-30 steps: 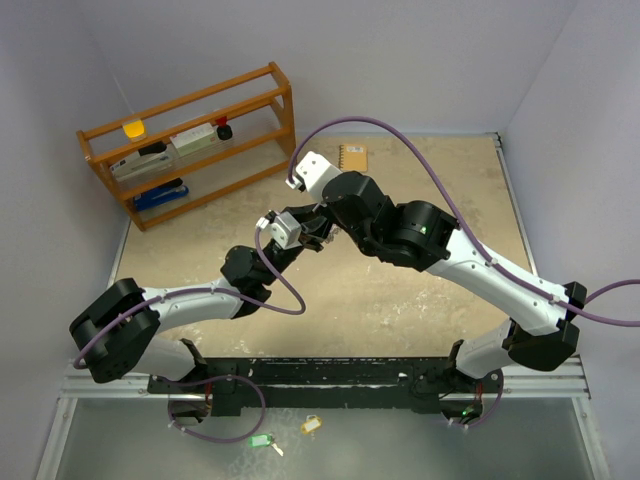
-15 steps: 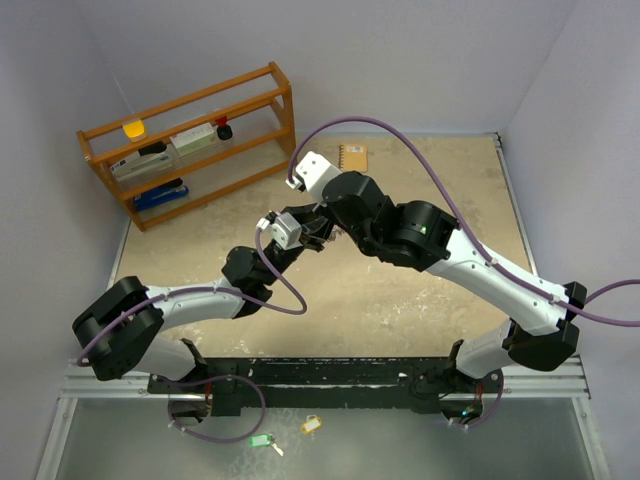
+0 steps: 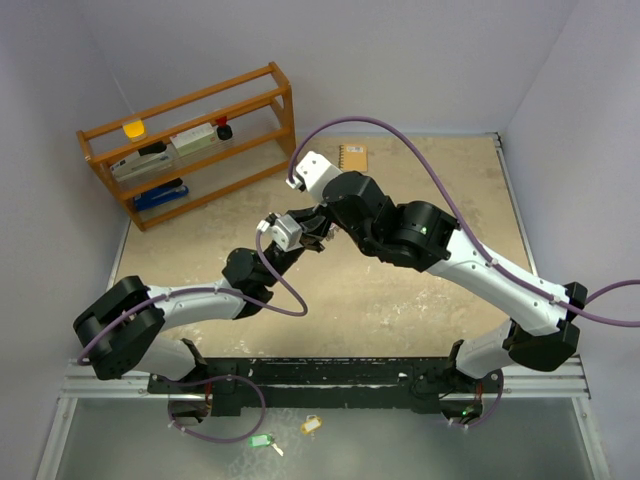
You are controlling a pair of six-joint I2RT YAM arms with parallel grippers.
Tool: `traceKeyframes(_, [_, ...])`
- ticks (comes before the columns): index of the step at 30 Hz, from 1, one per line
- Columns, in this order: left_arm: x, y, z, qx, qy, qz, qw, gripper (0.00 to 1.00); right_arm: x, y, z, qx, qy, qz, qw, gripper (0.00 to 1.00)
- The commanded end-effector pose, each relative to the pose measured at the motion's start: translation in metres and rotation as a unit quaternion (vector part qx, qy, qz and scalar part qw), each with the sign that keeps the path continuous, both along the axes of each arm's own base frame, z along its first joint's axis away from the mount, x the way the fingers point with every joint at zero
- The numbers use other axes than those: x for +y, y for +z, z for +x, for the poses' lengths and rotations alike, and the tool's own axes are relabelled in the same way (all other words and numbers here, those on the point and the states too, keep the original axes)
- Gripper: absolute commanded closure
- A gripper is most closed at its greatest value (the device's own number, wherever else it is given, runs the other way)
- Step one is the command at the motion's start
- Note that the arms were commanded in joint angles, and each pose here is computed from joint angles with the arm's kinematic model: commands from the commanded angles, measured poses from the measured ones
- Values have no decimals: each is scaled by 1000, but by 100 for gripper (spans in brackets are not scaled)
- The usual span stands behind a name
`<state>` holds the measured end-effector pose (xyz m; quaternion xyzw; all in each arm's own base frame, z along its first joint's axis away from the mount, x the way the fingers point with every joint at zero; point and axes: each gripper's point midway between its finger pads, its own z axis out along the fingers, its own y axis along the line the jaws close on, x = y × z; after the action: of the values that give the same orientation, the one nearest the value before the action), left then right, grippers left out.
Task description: Remove the keys from the keyring
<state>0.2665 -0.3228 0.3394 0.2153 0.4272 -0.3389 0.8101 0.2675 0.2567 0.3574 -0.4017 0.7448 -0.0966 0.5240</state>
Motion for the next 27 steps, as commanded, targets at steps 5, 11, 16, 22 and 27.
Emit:
traceKeyframes(5, [4,10,-8,-24,-1,-17,1000,100,-1,24,-3,-25,3,42,999,100])
traceKeyframes(11, [7,15,-6,-28,12,-19,999,100,0,21,-3,-18,3,35,999,100])
traceKeyframes(16, [12,22,-5,-34,25,-18,999,100,-4,18,-4,-16,-3,37,999,100])
traceKeyframes(22, [23,32,-3,-41,50,-27,998,100,-7,15,-7,-11,-6,43,999,100])
traceKeyframes(27, [28,39,-2,-44,65,-21,997,100,-11,16,-8,-12,-10,49,999,100])
